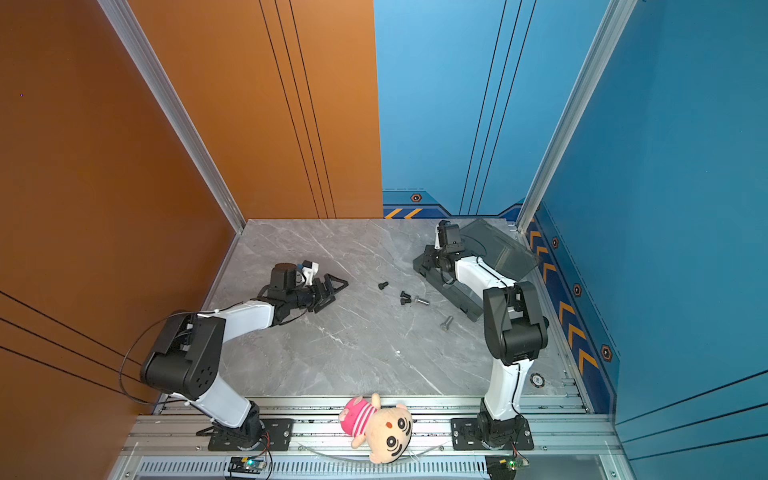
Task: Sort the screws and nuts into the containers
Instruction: 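Open the right gripper to drop the black bolt into a compartment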
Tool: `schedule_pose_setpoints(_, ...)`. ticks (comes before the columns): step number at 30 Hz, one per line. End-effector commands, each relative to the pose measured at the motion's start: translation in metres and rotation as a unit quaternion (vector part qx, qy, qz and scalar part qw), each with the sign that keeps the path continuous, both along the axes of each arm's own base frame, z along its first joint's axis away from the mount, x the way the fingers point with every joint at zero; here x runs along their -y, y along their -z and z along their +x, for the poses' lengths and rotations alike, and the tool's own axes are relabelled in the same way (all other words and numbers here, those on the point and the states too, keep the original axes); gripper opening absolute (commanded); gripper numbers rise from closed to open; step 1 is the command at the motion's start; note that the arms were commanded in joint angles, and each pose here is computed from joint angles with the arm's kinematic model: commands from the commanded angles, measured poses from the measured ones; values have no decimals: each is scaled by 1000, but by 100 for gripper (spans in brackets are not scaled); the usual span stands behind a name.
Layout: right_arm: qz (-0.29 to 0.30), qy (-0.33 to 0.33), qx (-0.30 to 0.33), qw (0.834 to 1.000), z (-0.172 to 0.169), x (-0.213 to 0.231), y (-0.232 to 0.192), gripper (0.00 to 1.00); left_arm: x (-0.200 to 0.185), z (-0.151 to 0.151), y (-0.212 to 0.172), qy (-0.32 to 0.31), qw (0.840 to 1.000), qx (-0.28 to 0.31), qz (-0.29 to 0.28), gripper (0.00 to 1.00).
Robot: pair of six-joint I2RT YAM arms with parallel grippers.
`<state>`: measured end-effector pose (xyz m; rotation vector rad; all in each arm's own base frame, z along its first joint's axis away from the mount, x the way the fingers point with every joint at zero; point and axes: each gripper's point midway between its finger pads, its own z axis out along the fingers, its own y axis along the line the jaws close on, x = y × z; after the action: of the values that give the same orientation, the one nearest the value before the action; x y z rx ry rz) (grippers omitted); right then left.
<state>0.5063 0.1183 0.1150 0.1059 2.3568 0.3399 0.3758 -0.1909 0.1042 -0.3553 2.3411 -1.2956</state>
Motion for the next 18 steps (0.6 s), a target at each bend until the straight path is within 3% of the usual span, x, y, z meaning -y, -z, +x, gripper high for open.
schedule_pose_setpoints(1, -15, 32, -6, 999, 4, 15, 1, 1, 6, 1, -8, 9, 1000, 9, -9, 98)
schedule_pose_setpoints(12, -14, 33, -27, 999, 3, 18, 19, 2, 8, 1, -9, 11, 1000, 11, -9, 98)
schedule_pose_setpoints(18, -10, 29, -35, 999, 5, 16, 25, 14, 8, 1, -10, 10, 1000, 10, -10, 98)
